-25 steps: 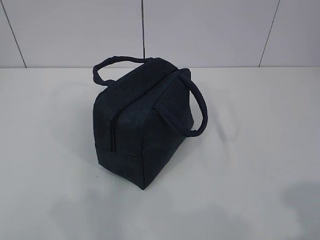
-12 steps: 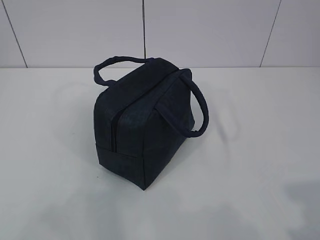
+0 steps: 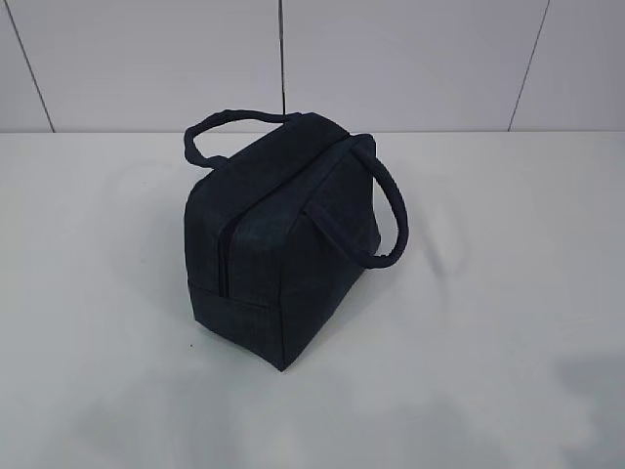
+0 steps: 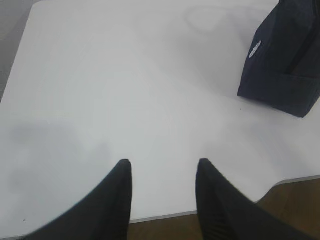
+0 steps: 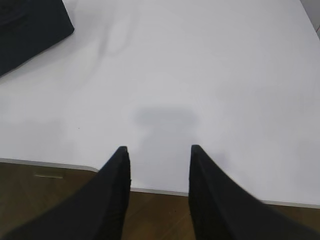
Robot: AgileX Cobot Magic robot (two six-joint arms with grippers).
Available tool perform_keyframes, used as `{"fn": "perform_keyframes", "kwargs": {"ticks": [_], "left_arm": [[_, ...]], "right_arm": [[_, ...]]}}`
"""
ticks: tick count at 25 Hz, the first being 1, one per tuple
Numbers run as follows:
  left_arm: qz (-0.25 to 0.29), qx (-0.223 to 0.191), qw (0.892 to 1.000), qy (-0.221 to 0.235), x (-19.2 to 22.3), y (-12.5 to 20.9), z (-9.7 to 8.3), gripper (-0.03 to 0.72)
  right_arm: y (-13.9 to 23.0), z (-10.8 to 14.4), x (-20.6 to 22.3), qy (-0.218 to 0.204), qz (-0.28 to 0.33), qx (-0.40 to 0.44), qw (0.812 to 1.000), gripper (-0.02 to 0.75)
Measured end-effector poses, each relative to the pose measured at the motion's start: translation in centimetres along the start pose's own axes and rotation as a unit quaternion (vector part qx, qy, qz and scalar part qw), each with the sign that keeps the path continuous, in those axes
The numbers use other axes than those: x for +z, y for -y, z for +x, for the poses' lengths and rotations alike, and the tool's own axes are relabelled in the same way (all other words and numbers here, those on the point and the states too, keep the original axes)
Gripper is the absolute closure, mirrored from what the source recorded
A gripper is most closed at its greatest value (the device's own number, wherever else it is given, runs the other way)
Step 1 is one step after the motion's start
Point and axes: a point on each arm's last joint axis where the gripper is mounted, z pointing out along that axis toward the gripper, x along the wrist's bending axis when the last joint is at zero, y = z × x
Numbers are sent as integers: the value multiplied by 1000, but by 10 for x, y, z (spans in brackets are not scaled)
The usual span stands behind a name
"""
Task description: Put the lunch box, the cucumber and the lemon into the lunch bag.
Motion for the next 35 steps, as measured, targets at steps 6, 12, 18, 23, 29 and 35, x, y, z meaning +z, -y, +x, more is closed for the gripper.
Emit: {"fn": "perform_keyframes", "kwargs": {"ticks": [6, 12, 18, 23, 29, 35], "left_arm": [[-2, -15, 1000, -27, 0, 0, 0, 382], [-2, -15, 1000, -27, 0, 0, 0, 382], [-2, -15, 1000, -27, 0, 0, 0, 382], [-2, -15, 1000, -27, 0, 0, 0, 382], [-2, -15, 1000, -27, 0, 0, 0, 382], [-2, -15, 1000, -27, 0, 0, 0, 382]], "right_arm": [[0, 0, 0, 0, 0, 0, 1000, 423], [0, 0, 0, 0, 0, 0, 1000, 423], [0, 0, 0, 0, 0, 0, 1000, 423], [0, 0, 0, 0, 0, 0, 1000, 423], [0, 0, 0, 0, 0, 0, 1000, 423], [0, 0, 0, 0, 0, 0, 1000, 423]]}}
